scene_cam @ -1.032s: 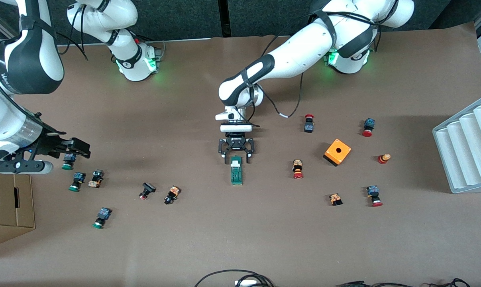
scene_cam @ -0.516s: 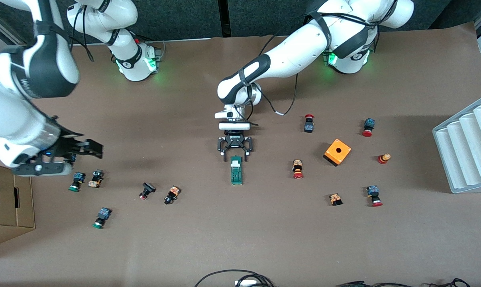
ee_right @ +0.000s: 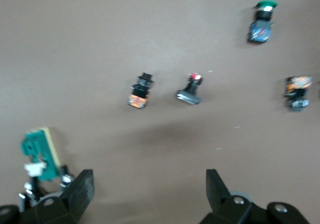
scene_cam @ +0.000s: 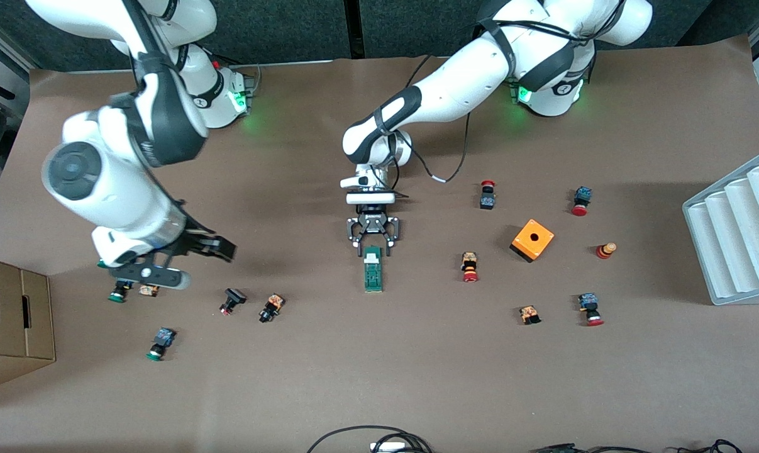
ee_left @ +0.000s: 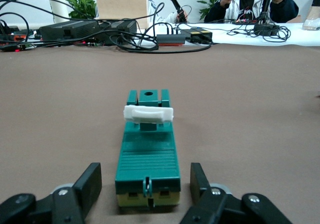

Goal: Close load switch with both arms
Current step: 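Reach the right gripper to the white lever while the left gripper holds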

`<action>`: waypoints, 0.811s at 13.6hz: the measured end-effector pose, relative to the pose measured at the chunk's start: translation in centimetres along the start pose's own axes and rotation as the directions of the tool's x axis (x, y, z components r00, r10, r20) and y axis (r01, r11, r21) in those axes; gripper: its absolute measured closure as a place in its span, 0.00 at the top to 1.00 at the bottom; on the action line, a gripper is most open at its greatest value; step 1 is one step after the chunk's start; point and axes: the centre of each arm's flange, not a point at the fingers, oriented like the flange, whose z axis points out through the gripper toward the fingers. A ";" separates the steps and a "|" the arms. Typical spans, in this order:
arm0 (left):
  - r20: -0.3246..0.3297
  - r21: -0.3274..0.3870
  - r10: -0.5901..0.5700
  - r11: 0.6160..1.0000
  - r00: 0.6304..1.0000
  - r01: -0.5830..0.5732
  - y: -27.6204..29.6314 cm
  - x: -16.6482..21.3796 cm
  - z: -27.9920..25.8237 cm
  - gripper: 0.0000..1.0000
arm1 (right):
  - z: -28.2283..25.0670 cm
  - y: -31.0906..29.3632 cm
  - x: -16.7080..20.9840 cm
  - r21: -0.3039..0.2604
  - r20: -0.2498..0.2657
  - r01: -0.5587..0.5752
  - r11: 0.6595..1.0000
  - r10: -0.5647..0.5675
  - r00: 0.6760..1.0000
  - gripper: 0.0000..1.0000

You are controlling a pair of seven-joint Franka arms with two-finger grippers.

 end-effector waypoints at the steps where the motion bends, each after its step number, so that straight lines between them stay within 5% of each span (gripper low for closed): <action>1: -0.004 -0.002 -0.003 1.000 1.000 0.003 0.2 0.1 0.0 0.80 | 1.0 -1.4 -0.3 0.018 -0.002 -0.044 0.999 0.044 0.999 1.00; 6: -0.013 0.001 -0.031 1.000 0.999 0.031 0.5 0.7 0.4 0.79 | 5.7 -9.1 -2.6 0.097 0.008 -0.328 0.940 0.329 0.944 1.00; 11: -0.010 -0.001 -0.056 0.998 0.998 0.056 0.5 0.1 0.1 0.78 | 10.5 -16.1 -5.0 0.128 0.045 -0.630 0.766 0.630 0.775 1.00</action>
